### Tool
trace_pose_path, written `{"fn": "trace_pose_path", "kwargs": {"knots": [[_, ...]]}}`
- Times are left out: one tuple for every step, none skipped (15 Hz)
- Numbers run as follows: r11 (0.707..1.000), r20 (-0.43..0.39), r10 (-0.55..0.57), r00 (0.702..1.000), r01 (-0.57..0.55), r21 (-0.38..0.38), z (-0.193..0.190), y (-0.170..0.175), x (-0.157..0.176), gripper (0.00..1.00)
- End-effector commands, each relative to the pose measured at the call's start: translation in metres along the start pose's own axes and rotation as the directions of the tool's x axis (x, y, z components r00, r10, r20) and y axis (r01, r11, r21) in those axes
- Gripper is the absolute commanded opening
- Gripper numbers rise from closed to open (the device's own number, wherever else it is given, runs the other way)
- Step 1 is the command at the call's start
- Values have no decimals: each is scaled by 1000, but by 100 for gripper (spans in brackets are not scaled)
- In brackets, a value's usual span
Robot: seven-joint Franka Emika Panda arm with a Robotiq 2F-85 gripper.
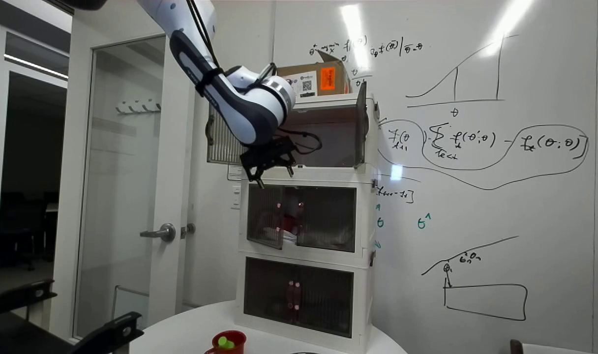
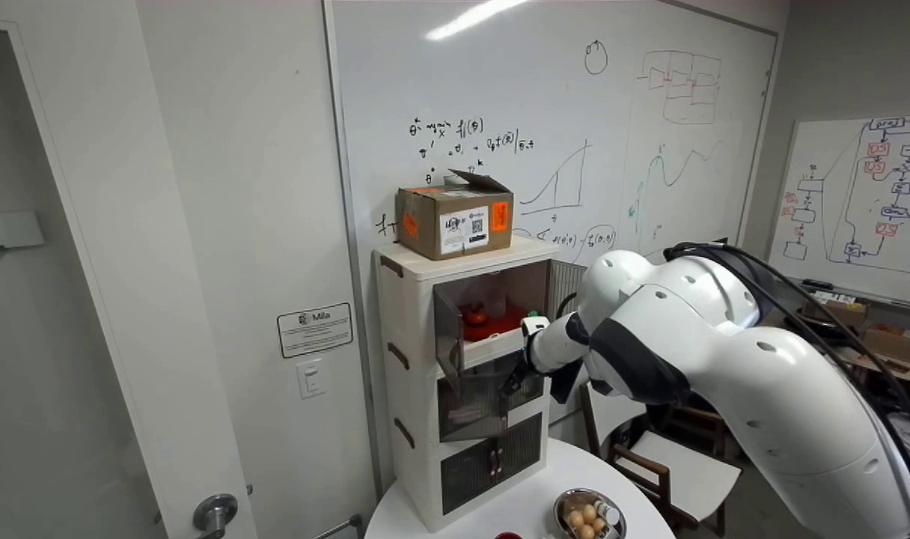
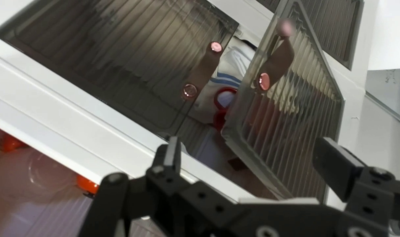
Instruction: Open the door to the top compartment
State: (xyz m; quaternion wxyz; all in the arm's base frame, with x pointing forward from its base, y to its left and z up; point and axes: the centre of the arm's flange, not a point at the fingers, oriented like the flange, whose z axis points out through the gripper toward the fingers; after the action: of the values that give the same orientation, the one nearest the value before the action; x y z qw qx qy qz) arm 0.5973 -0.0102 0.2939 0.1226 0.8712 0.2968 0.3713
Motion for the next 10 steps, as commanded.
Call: {"fn": "trace_pose_path", "kwargs": {"knots": [[1000,11,20,1000,-20,22,35,27,16,100],[999,15,29,999,-29,28,39,25,16,100],[999,19,35,999,-36,35,44,23,15,100],[998,20,43,999,-43,43,48,23,14,100],[997,19,48,999,-49,52,51,23,14,100],[997,14,53,998,-54,62,53,22,13,100],[996,11,60,998,-60,70,55,21,13,100],[995,6,64,998,-65,80,57,18,15,100],[994,4,71,997,-71,87,59,17,17,100],[992,3,89,996,-89,89,59,14,20,100]]}}
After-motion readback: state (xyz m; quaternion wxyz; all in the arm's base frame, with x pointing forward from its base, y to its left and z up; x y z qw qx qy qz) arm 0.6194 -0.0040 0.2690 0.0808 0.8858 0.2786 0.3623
